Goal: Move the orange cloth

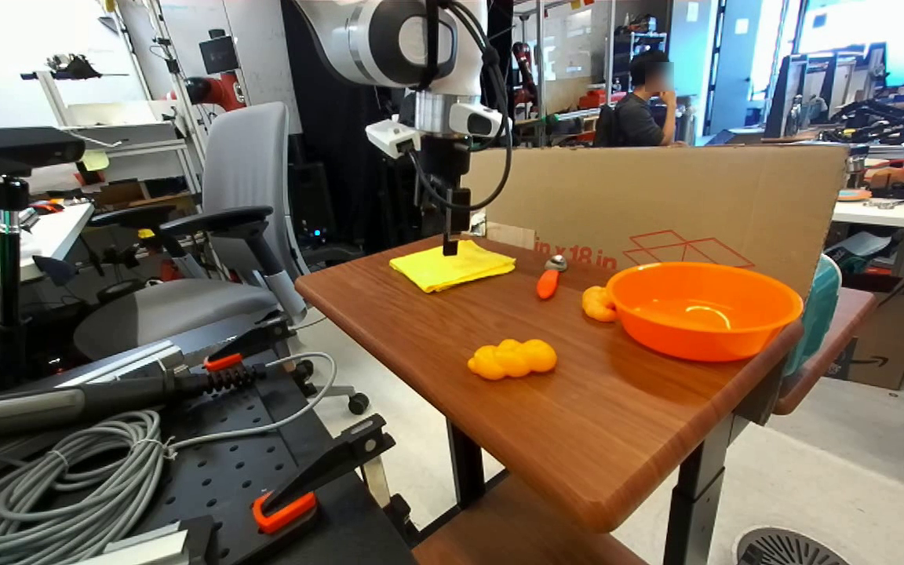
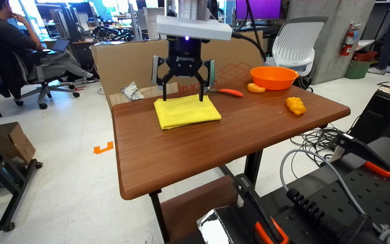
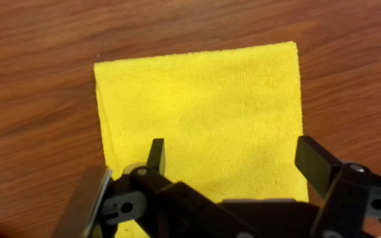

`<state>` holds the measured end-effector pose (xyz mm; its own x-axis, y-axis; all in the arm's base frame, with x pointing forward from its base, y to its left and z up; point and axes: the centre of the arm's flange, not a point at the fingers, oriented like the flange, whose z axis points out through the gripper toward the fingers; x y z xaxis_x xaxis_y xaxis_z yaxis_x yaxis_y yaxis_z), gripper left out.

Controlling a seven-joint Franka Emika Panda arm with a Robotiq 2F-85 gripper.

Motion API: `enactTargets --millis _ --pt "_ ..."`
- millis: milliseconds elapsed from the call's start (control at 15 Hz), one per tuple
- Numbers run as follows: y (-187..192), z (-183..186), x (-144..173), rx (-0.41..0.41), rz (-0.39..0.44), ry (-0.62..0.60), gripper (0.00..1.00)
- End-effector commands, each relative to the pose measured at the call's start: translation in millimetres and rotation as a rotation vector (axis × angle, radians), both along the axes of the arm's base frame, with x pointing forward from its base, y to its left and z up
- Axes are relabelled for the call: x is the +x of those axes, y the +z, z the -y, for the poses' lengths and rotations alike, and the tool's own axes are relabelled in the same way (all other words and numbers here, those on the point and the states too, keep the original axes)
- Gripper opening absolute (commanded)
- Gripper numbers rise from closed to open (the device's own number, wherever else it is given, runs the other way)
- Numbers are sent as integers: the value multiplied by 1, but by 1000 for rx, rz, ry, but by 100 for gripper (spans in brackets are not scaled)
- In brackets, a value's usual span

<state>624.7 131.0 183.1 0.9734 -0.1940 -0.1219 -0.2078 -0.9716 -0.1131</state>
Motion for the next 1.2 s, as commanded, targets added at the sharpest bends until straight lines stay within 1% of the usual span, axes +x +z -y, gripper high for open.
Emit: enactTargets --millis 0,333,600,933,1133 --pt "-25 -10 18 -40 47 -24 100" --pt "-47 -11 20 -86 54 -32 100" --pt "-44 -4 19 -109 56 -34 100" --pt "-47 18 23 -124 52 -44 100" --pt "-51 38 24 -139 47 -58 100"
